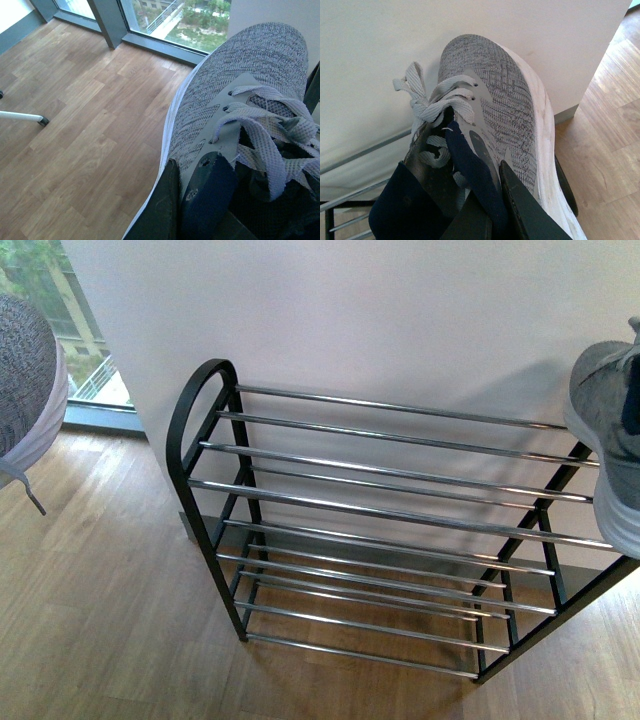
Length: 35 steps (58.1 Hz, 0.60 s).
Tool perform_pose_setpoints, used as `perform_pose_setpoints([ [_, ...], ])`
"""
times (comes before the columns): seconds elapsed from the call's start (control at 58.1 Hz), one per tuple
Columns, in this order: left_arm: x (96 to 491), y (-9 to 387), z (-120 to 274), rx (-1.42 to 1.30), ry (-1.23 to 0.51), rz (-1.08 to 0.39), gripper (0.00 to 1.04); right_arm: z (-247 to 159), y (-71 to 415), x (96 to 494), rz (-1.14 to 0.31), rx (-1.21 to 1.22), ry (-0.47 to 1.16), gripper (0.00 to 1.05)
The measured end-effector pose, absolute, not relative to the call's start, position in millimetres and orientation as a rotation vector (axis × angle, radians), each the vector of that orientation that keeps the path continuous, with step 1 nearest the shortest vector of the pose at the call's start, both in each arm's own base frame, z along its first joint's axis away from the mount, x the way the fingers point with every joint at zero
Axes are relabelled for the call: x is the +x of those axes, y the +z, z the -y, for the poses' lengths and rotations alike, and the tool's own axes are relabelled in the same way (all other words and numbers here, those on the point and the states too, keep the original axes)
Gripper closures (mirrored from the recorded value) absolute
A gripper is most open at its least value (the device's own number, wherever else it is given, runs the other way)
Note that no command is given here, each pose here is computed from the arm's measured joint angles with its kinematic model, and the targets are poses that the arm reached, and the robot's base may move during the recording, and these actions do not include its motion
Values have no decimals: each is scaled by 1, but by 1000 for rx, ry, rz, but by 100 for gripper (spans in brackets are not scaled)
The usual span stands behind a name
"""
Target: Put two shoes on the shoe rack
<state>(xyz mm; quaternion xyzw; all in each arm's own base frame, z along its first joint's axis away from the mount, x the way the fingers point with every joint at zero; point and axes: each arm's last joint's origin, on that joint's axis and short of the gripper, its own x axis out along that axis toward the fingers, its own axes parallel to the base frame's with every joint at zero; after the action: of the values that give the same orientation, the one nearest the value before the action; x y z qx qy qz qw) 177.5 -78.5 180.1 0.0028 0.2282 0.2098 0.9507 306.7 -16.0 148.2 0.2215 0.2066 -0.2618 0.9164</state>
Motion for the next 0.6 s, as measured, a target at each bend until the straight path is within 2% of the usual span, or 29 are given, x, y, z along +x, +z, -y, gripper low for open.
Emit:
perform_pose_setpoints([
  [0.206, 177, 180, 79, 6, 426, -464, 103, -12, 147, 324, -404, 483, -470, 103],
  [0.361, 177, 180, 79, 6, 427, -464, 103, 4, 112, 334, -433, 476, -529, 103],
  [0.602, 177, 180, 79, 6, 426, -464, 103, 28, 85, 334, -449, 440, -617, 103],
])
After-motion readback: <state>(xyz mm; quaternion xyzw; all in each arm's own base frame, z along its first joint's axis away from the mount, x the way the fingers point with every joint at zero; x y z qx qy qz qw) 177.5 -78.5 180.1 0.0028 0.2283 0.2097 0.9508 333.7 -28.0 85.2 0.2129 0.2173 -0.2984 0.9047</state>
